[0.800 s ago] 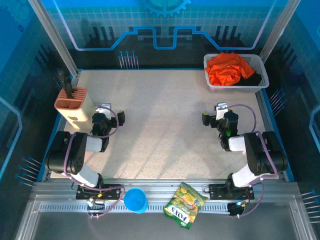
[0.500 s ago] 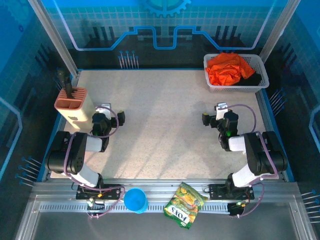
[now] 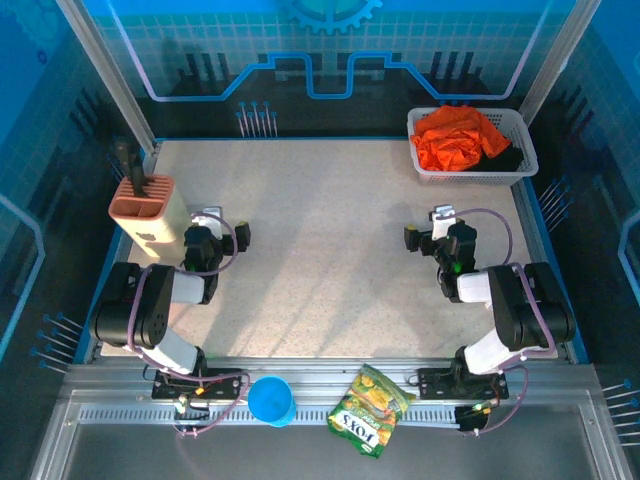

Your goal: Fold and stack the t-shirts

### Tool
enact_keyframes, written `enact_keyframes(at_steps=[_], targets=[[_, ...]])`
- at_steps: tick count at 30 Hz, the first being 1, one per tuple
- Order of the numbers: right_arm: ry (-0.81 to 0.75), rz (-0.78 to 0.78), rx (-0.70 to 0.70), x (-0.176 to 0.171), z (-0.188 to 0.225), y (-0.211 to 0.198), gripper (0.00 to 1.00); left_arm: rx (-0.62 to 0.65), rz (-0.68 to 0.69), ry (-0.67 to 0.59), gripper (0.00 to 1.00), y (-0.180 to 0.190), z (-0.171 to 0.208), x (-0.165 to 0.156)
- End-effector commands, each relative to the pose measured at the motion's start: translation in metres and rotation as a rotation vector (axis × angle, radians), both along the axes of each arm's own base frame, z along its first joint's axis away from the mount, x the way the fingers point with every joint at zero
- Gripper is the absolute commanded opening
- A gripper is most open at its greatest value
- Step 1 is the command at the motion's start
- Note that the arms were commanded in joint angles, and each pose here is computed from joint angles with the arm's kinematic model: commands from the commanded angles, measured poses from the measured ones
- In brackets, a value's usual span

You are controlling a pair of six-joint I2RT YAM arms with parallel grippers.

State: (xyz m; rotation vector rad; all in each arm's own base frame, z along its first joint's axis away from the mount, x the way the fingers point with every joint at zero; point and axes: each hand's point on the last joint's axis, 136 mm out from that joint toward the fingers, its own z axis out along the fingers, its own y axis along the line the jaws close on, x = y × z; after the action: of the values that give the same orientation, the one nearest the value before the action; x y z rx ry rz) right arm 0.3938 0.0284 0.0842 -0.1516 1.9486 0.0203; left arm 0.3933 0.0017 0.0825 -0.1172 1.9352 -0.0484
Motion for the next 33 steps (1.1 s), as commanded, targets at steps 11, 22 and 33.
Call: enact_keyframes(at_steps=[11, 22, 33], targets=[[-0.046, 0.006, 0.013, 0.005, 0.014, 0.001, 1.00, 0.012, -0.029, -0.032, 0.99, -0.005, 0.012, 0.005], [-0.086, -0.106, -0.040, -0.004, 0.052, -0.011, 1.00, 0.141, 0.012, -0.068, 0.99, -0.019, 0.069, -0.006], [0.228, -0.219, 0.017, 0.070, 0.165, -0.043, 0.94, -0.105, 0.133, 0.098, 0.99, -0.022, 0.159, -0.030]])
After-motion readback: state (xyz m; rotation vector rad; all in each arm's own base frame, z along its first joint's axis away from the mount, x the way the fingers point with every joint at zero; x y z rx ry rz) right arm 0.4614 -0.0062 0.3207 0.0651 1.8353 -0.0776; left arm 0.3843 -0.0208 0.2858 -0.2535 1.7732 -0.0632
